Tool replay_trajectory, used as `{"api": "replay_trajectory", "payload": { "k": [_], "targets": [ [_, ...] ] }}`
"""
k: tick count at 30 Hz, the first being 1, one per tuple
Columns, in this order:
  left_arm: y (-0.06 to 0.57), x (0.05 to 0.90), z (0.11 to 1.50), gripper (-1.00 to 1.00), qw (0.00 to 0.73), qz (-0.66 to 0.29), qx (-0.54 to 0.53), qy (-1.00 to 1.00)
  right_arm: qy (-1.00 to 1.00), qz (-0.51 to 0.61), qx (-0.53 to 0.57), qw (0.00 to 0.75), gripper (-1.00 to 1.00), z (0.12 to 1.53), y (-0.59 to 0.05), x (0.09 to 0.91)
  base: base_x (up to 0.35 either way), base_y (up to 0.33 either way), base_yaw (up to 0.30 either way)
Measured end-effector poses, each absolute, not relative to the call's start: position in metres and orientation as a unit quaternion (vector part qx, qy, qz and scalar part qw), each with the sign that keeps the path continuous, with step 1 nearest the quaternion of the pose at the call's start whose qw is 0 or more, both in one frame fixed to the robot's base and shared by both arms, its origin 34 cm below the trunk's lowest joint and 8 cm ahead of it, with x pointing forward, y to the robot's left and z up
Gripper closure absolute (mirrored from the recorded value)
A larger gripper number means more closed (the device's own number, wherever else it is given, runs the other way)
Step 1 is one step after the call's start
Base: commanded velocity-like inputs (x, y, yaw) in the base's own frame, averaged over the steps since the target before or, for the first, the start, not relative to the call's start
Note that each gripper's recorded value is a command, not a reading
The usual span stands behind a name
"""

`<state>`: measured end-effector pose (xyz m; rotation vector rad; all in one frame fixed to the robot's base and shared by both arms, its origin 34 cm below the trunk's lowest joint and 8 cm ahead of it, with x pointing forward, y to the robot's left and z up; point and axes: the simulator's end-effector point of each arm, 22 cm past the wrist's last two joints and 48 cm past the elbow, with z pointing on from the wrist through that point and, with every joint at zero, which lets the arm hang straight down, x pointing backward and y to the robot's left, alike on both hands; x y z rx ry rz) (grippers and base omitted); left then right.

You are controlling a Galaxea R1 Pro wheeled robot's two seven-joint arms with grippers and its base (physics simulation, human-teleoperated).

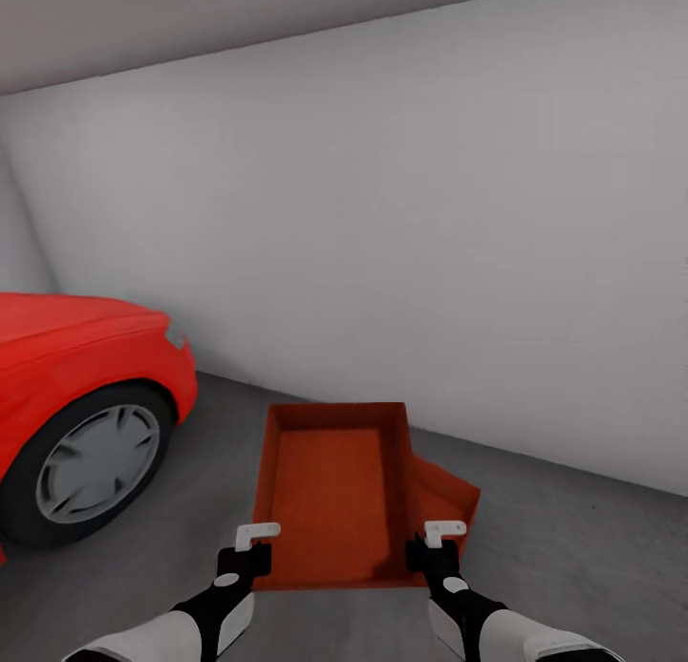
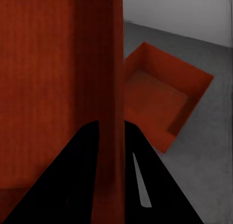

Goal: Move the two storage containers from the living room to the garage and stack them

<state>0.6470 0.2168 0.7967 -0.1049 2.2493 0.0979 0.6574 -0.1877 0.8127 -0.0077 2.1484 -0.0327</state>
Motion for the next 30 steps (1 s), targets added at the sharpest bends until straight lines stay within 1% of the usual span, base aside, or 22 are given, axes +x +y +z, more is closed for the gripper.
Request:
{"api": "replay_trajectory", "payload": {
  "k": [30],
  "targets": [
    [0.2168, 0.6468, 0.7966, 1.0, 0.429, 0.039, -0.042, 0.901, 0.879, -0.013, -0.003, 0.476, 1.0, 0.8127, -0.1876, 0.6574, 0.312, 0.191, -0.281]
  ]
}}
